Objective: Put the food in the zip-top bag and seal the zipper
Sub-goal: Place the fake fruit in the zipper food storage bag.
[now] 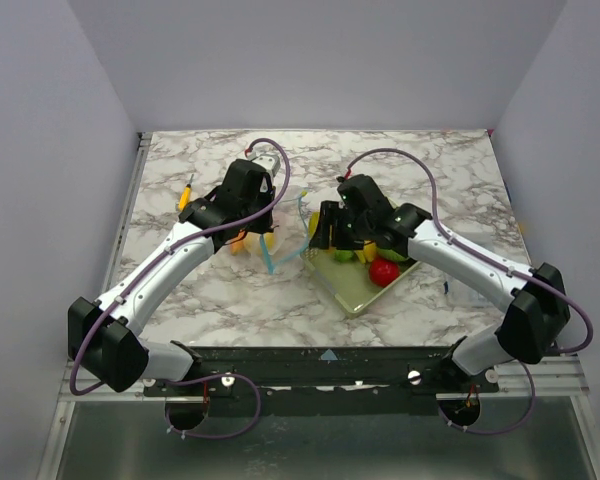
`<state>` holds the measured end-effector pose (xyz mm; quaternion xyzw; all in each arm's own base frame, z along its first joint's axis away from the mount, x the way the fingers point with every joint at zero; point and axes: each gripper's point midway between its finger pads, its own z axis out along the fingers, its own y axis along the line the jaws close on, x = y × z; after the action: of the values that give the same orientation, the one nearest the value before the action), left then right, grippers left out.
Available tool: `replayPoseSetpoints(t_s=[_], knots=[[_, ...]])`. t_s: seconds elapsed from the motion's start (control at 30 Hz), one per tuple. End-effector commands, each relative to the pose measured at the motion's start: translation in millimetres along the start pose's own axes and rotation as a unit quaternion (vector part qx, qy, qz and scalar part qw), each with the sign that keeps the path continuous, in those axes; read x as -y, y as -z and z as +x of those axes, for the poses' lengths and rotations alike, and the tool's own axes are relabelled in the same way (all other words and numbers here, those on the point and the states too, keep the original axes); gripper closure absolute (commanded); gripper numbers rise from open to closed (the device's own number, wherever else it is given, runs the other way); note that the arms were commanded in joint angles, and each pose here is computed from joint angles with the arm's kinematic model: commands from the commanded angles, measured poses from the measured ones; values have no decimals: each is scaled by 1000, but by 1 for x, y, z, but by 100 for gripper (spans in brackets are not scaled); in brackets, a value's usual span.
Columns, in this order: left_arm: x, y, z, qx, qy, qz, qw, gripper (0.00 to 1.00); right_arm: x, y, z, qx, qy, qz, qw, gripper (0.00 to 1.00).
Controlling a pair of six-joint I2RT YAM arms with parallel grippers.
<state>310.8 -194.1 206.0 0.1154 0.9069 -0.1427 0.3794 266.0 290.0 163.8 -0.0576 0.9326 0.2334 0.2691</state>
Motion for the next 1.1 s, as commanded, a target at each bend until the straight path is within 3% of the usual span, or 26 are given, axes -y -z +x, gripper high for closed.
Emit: replayPoseSetpoints(t_s=[0.0,0.37,0.63,1.07], knots=[[4,7,-9,18,5,11,1000,100,-62,5,-25,21,-21,-127,991,63],[4,12,-12,27,7,14,1000,100,-96,-19,-38,-3,-29,-181,983,47],[2,16,-16,37,10,11,999,100,-93,-39,-38,-17,-24,-160,987,21],[1,17,-16,38,13,12,999,100,-69,-16,-41,6,-9,-100,995,21]])
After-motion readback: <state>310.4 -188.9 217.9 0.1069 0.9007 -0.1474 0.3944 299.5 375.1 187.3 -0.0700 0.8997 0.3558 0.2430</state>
